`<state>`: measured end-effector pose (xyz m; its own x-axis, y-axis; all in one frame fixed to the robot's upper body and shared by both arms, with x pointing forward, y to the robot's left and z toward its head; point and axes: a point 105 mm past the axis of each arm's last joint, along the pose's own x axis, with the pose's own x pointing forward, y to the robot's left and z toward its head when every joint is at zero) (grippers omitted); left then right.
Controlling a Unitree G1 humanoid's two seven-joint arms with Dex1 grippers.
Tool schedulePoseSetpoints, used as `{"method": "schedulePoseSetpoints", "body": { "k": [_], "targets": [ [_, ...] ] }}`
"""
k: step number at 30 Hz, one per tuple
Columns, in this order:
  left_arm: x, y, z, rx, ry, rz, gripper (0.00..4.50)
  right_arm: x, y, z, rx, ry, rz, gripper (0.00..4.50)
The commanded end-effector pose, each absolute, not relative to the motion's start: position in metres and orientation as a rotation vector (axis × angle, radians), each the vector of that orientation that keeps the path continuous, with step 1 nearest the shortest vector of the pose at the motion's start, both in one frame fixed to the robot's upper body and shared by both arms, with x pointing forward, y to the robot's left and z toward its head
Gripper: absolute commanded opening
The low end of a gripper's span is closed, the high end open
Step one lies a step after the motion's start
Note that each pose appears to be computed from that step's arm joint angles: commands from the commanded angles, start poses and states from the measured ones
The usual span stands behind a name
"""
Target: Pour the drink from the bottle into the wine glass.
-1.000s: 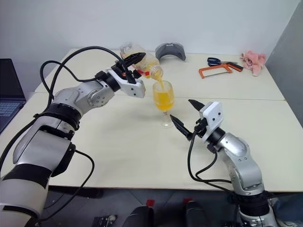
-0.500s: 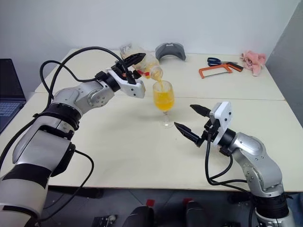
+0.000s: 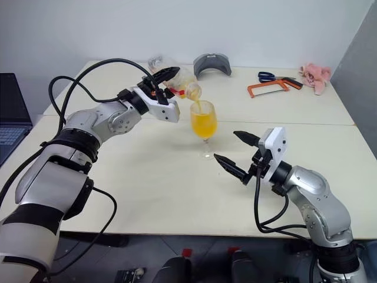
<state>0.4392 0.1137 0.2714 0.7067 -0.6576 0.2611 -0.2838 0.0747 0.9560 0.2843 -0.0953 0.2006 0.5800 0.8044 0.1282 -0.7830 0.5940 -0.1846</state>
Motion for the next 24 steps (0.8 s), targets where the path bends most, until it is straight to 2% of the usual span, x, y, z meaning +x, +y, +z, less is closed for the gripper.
{"method": "schedulePoseSetpoints", "body": {
  "k": [1,7,13,18,24],
  "targets": [
    [0.436,0.111,0.284,1.377,-0.824,-0.31,1.71,0.281,-0.091,0.213,-0.14,-0.28,0.921,4.5],
    [0.439,0.114,0.279,1.147,-0.733,-0.33,1.71,0.283,-0.086,0.216,-0.15,-0.305,0.91,4.5],
    [0.447,0.151,0.28,0.604,-0.536,-0.299,1.69,0.278,-0.074,0.216,-0.169,-0.3,0.949,4.5],
    [0.441,0.194,0.252,0.294,-0.377,-0.253,1.69,0.272,-0.06,0.209,-0.219,-0.245,1.023,4.5],
    [0.424,0.23,0.209,0.112,-0.216,-0.226,1.69,0.28,-0.036,0.205,-0.27,-0.181,1.063,4.5]
  ]
}}
